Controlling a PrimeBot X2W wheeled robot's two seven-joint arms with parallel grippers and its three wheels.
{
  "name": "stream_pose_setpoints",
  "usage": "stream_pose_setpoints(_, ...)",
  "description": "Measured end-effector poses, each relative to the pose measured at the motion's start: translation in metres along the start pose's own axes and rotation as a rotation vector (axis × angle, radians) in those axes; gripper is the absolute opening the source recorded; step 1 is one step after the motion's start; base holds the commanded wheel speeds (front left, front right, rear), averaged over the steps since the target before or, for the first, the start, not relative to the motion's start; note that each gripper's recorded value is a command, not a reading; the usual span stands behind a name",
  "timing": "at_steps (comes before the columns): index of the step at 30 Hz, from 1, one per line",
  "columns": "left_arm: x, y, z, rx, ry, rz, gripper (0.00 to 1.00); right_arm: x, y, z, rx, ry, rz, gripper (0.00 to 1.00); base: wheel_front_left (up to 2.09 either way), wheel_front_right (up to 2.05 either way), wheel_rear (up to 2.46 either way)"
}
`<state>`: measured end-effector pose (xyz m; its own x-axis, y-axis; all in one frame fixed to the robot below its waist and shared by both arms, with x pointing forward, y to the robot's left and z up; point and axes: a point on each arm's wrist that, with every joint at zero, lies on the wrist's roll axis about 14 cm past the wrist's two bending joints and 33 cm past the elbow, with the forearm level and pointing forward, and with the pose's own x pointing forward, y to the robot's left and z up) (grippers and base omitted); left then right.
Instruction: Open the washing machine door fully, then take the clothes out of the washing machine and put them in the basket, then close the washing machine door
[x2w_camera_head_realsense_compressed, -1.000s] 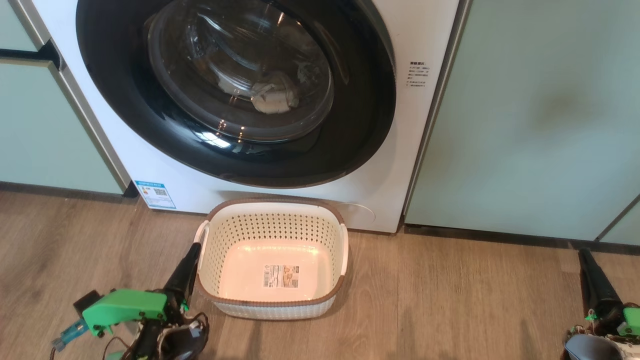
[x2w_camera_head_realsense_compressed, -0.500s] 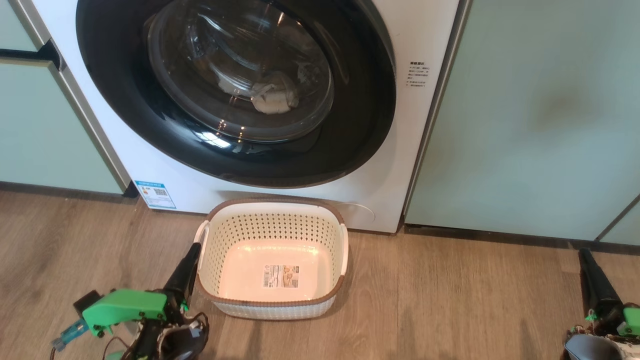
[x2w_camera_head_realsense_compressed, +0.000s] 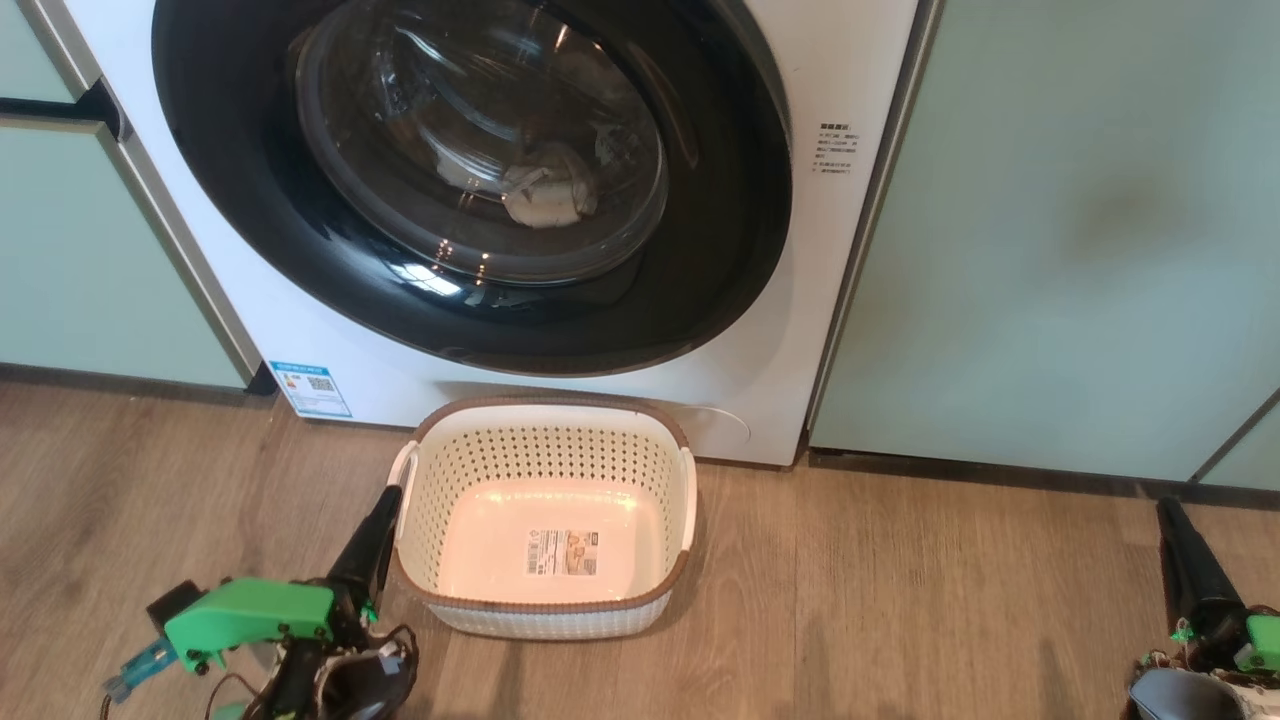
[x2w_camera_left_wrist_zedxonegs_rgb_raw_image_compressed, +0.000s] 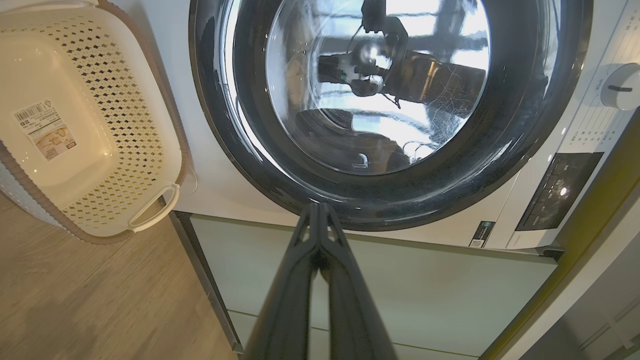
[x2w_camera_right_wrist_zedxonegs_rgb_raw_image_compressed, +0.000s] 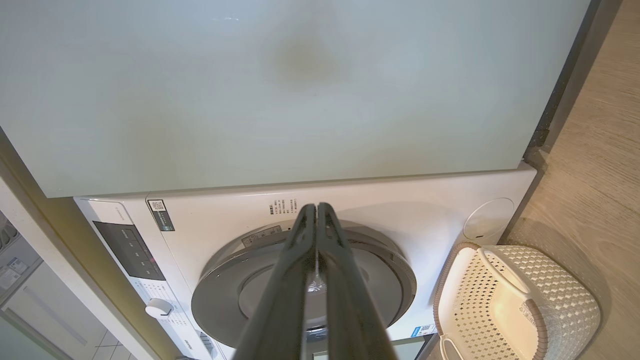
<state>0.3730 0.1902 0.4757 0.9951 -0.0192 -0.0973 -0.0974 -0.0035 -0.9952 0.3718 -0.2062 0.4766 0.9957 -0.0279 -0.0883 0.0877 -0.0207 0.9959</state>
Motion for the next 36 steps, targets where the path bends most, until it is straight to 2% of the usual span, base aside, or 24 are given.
stream_pose_setpoints(25,0.0,0.0,0.0,0.0,0.0,0.0,0.0,0.0,0.0,0.0,0.0,0.0,0.0,0.0,0.0,0.0,0.0)
stream_pose_setpoints(26,0.0,0.0,0.0,0.0,0.0,0.0,1.0,0.0,0.0,0.0,0.0,0.0,0.0,1.0,0.0,0.0,0.0)
stream_pose_setpoints(32,-0.019,0.042,-0.001,-0.015,-0.005,0.127,1.0,-0.019,-0.043,-0.005,0.025,-0.001,-0.125,1.0,0.0,0.0,0.0)
stream_pose_setpoints(36,-0.02,0.045,-0.003,-0.013,-0.001,0.134,1.0,-0.021,-0.045,-0.004,0.025,-0.004,-0.132,1.0,0.0,0.0,0.0)
